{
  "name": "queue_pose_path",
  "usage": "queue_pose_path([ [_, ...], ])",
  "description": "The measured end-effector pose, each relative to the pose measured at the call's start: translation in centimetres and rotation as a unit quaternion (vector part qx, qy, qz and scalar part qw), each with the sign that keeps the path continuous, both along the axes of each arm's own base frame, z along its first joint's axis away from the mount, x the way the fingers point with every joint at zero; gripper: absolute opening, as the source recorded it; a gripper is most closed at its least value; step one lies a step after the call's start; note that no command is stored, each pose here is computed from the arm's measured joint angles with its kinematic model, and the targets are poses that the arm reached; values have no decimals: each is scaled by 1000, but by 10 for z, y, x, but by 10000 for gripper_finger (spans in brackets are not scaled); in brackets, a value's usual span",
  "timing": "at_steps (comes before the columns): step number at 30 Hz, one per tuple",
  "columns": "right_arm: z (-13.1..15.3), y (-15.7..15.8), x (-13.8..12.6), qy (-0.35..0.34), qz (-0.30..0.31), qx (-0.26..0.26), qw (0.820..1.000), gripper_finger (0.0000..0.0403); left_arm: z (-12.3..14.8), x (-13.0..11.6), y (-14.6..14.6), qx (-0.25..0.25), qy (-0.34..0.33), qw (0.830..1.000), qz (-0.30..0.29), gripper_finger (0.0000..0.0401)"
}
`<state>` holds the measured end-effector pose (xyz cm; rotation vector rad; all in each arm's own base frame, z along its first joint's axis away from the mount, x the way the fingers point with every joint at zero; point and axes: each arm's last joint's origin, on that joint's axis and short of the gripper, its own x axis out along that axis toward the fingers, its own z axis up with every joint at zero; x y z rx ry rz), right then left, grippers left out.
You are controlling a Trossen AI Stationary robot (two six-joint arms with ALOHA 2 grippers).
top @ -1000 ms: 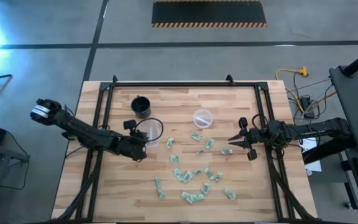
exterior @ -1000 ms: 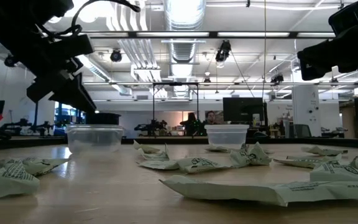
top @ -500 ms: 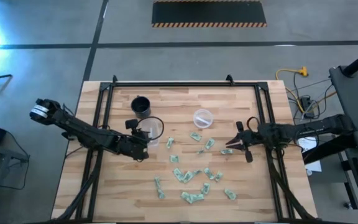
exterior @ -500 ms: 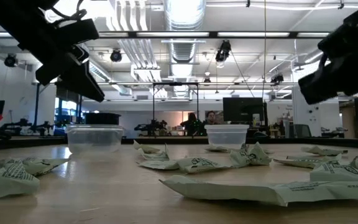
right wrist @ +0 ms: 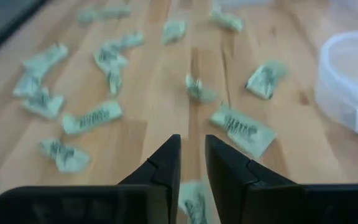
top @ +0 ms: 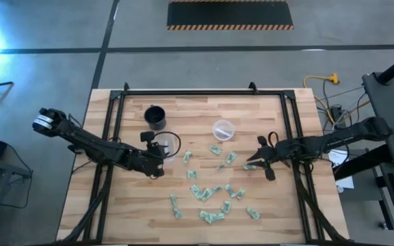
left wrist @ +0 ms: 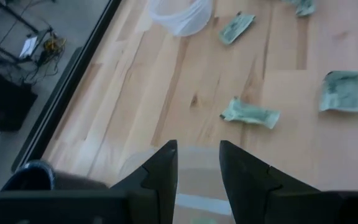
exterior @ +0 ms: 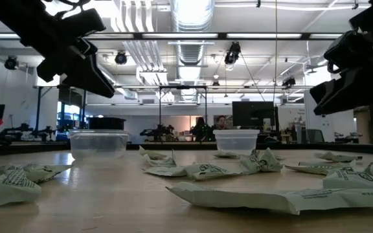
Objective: Pick and place items into bin
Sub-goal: Put the stevia packet into the right transparent bin
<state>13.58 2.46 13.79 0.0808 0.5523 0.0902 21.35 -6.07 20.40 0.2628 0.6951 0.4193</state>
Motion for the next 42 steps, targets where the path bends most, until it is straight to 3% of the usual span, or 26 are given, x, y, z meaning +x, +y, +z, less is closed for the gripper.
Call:
queue_pose_path([
  [4,5,7,4,62,-25,-30,997,86,2,0,-4,-1,-10,1000,-12,103],
  [10,11,20,16,95,-36,-57,993,106,2,-1,-5,-2,-10,1000,-13,103],
  [23,-9,30,39,187,-43,-81,978,177,2,-1,-5,-2,-9,1000,-14,103],
  [31,-17,31,48,211,-60,-111,969,182,2,-1,-5,-1,-9,1000,-14,103],
  [42,-22,31,47,222,-73,-102,967,171,2,-1,-5,-1,-9,1000,-14,103],
])
